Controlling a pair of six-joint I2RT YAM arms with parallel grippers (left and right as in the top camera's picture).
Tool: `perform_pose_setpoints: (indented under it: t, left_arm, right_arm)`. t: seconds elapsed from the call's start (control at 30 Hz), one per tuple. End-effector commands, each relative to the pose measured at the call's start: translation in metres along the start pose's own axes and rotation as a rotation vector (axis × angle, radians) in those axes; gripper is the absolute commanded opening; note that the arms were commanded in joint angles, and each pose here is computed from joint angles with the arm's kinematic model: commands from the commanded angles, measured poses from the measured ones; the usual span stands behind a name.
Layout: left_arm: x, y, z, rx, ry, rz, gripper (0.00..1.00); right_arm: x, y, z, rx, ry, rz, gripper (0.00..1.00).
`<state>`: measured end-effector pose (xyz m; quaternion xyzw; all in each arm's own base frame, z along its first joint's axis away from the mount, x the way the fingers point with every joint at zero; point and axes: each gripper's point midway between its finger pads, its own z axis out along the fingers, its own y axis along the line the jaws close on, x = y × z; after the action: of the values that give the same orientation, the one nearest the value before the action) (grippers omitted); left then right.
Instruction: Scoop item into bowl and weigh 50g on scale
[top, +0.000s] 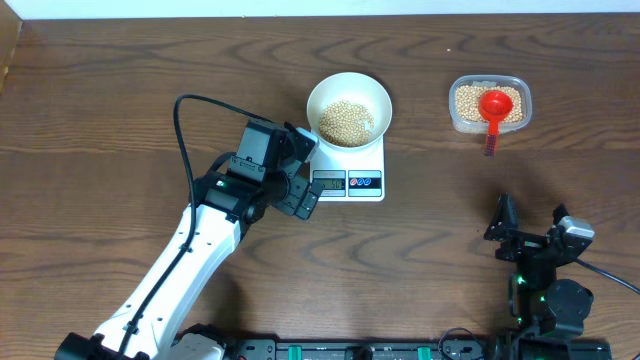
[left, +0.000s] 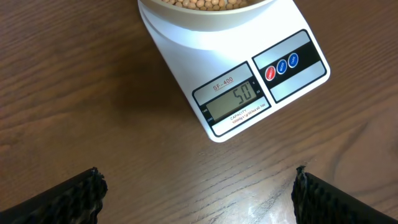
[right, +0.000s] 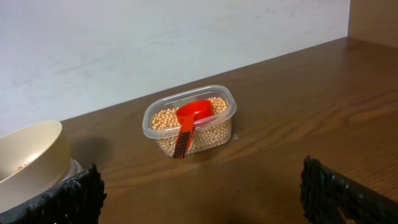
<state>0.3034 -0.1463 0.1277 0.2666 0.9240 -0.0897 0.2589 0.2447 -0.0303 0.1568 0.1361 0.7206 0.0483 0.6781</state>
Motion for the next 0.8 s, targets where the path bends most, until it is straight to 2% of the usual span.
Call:
perform_pose_setpoints:
  t: [0.0,0.53,0.77]
  left_arm:
    - [0.003,0.001,0.002,-0.007,0.012,0.0,0.98]
    - [0.002,0.001,0.002,-0.007,0.012,0.0,0.98]
    - [-0.009,0.002,-0.012,-0.019,-0.054,0.003,0.98]
  right_arm:
    - [0.0,-0.002,0.0,0.01,-0.004,0.01,0.99]
    - [0.0,-0.002,0.0,0.01,-0.004,0.01,0.99]
    - [0.0,-0.002,0.0,0.01,-0.004,0.01,0.99]
